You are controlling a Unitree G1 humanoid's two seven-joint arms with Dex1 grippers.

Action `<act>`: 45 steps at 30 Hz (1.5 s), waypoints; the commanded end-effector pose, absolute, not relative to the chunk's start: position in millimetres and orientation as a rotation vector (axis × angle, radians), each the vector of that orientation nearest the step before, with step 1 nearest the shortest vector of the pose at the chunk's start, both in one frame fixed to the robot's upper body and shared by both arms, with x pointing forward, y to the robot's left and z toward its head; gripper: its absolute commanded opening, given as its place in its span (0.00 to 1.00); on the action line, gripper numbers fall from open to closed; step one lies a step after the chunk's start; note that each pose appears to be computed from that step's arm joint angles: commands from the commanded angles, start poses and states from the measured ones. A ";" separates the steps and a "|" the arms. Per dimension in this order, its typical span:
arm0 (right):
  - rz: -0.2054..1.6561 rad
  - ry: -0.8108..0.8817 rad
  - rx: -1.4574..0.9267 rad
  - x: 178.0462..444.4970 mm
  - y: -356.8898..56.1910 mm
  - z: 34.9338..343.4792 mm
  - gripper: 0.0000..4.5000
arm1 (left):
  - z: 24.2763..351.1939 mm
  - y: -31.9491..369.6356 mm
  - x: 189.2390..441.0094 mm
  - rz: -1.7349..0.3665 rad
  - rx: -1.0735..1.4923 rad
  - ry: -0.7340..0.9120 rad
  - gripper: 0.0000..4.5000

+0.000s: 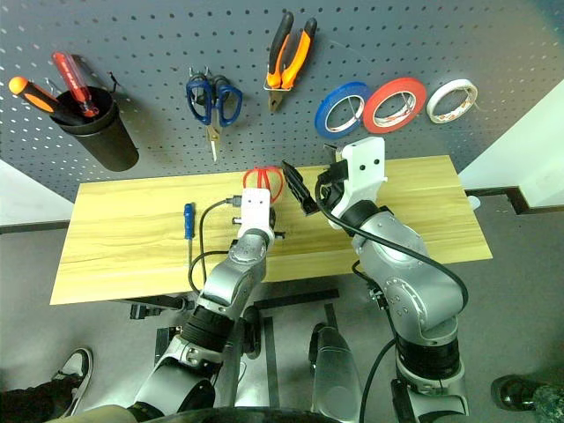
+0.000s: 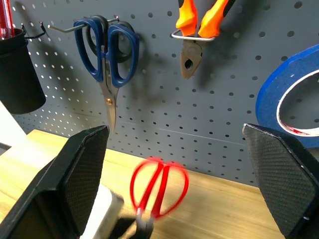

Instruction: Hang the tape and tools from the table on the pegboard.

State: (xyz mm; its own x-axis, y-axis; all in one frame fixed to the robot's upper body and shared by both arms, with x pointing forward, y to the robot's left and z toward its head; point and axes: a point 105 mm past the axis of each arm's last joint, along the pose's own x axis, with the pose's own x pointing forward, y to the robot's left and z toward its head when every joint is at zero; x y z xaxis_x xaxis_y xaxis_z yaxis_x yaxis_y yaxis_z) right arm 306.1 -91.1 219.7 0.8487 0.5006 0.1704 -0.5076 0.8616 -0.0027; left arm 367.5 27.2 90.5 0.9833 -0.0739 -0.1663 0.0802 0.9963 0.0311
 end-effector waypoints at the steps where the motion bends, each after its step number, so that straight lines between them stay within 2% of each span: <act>1: 0.524 -0.221 0.034 303.8 -93.8 229.6 1.00 | 118.0 15.9 358.2 -0.146 0.098 -0.010 0.23; 5: 0.517 -0.229 0.031 304.8 -95.3 230.5 1.00 | 145.3 8.8 350.5 -0.214 0.182 -0.196 0.23; 12: 0.503 -0.242 0.028 305.7 -97.0 232.1 1.00 | 165.0 9.2 325.0 -0.303 0.340 -0.467 0.23; 21: 0.490 -0.246 0.026 305.2 -99.1 231.5 1.00 | 173.7 42.5 303.7 -0.219 0.412 -0.647 0.23; 28: 0.486 -0.245 0.023 305.1 -100.8 231.1 1.00 | 190.9 80.9 320.6 0.002 0.438 -0.682 0.23; 33: 0.488 -0.243 0.022 305.1 -100.6 231.1 1.00 | 188.7 97.9 337.6 0.041 0.495 -0.667 0.23; 45: 0.480 -0.243 0.019 304.4 -101.1 230.7 1.00 | 187.9 110.6 349.9 0.053 0.541 -0.682 0.23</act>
